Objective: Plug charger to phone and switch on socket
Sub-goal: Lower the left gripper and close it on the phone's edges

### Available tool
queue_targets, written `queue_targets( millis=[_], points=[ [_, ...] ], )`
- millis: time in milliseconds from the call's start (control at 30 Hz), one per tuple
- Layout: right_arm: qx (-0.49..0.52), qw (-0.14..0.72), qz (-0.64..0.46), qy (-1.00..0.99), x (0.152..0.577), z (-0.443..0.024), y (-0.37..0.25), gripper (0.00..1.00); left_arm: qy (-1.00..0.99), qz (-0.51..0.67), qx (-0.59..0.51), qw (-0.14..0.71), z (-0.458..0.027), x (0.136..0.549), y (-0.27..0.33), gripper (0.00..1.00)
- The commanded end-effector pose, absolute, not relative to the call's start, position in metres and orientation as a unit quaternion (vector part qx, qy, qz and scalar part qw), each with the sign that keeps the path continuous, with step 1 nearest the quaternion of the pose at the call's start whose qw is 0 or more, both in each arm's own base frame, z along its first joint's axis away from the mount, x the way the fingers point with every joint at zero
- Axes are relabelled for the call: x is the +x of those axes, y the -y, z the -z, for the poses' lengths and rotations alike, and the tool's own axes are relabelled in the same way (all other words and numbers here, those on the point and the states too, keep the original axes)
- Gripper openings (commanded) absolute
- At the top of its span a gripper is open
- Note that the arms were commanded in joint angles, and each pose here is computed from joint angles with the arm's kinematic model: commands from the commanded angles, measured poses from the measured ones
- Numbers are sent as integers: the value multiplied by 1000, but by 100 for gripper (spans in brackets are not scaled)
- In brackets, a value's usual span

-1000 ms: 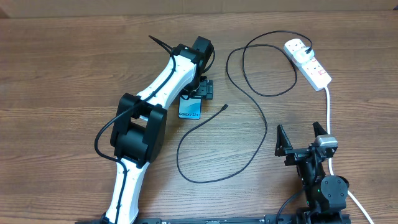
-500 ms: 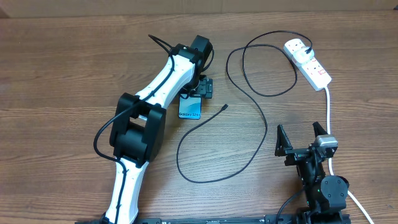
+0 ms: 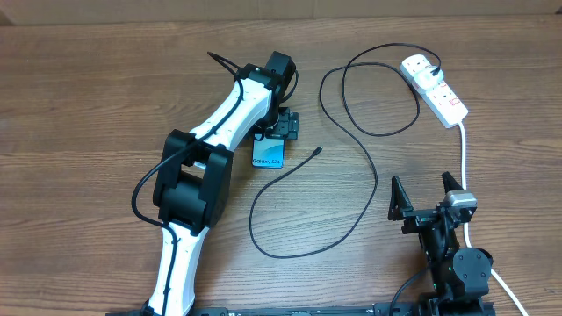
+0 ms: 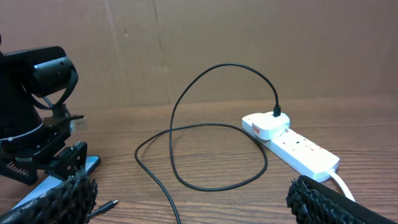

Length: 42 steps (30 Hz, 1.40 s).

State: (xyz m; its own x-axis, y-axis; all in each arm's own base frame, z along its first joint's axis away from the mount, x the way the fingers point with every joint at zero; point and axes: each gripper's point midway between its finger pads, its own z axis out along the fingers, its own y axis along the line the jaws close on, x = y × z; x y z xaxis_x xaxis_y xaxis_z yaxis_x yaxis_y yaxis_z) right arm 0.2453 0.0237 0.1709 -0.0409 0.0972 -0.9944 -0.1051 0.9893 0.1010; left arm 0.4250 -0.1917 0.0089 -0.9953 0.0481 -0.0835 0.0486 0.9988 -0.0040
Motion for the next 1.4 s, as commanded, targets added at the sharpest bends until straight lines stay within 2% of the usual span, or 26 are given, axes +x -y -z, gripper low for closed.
queue_targets(
  millis=[0,633,700,933,1200,1367],
  points=[
    [-6,695,-75,-715,245,-170,-25,100,-999,7,43,31,0,421,193,100],
    [-5,695,-75,-715,245,-170,-25,100,-999,6,33,27,14,417,189,100],
    [-6,695,-75,-715,245,-170,-25,100,-999,6,33,28,14,417,189,96],
    [-6,695,-75,-715,245,-170,-25,100,-999,6,33,27,14,417,189,98],
    [-6,695,-75,-715,245,-170,-25,100,-999,7,33,26,14,416,189,96],
    [-5,695,-75,-715,245,-170,-25,100,-999,7,31,26,15,417,187,89]
  ],
)
